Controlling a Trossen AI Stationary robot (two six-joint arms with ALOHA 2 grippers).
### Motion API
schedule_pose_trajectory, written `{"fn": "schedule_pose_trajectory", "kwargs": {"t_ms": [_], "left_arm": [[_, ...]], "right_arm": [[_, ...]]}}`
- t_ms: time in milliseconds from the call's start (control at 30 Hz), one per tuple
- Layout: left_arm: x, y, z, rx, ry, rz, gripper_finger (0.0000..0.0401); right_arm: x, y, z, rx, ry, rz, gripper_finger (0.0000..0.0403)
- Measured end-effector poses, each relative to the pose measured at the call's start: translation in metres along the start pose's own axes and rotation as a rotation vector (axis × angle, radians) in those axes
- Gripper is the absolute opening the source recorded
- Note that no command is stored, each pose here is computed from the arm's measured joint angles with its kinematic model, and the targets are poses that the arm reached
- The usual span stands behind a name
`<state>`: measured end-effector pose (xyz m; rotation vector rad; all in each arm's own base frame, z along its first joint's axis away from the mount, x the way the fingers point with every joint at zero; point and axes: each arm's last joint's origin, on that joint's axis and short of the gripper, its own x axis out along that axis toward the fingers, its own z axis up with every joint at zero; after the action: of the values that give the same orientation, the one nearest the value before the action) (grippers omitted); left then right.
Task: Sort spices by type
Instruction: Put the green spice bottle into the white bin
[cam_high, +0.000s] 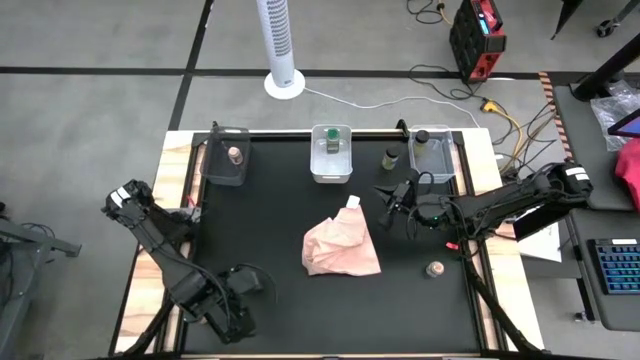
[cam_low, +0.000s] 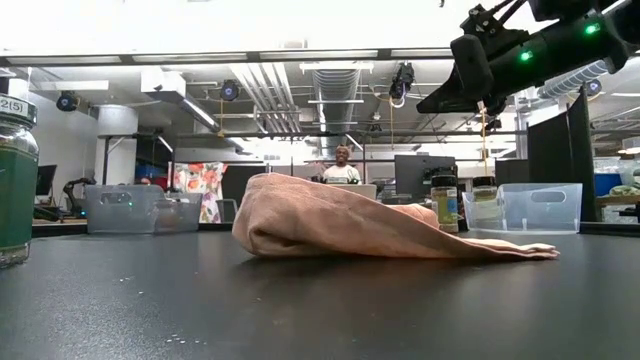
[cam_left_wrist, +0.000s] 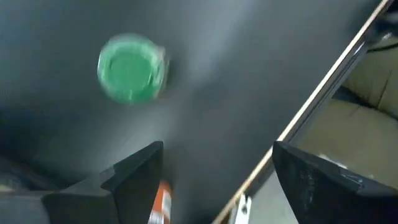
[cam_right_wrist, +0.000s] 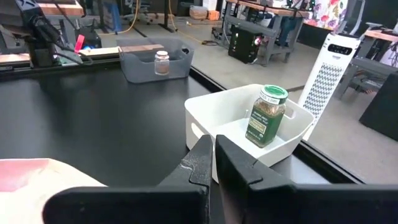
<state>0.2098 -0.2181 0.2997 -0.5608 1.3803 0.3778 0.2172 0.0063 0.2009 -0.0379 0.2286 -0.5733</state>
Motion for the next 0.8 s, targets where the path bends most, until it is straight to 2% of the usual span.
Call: {"fn": "schedule_pose_trajectory", "kwargs": {"t_ms": [167, 433, 667, 733, 800], "left_arm": [[-0.001, 0.001, -0.005, -0.05, 0.107, 0.006, 0.0285], [-0.001, 0.005, -0.008, -0.045, 0.12, 0.044, 0.0285], [-0.002, 0.014, -0.008, -0.015, 0.107, 0.143, 0.0285], [-0.003, 0.017, -0.008, -0.012, 0.096, 0.175, 0.0285], [-0.003, 0.02, -0.008, 0.001, 0.083, 0.211, 0.0285]], "right_arm": [[0.0, 0.0, -0.001, -0.003, 0.007, 0.0, 0.0013], [-0.001, -0.001, 0.001, 0.016, 0.003, 0.001, 0.0013], [-0.008, -0.002, 0.024, 0.064, -0.065, 0.023, 0.0013], [-0.009, -0.002, 0.034, 0.072, -0.053, 0.023, 0.0013], [-0.009, -0.002, 0.046, 0.05, 0.018, 0.029, 0.0013]]}}
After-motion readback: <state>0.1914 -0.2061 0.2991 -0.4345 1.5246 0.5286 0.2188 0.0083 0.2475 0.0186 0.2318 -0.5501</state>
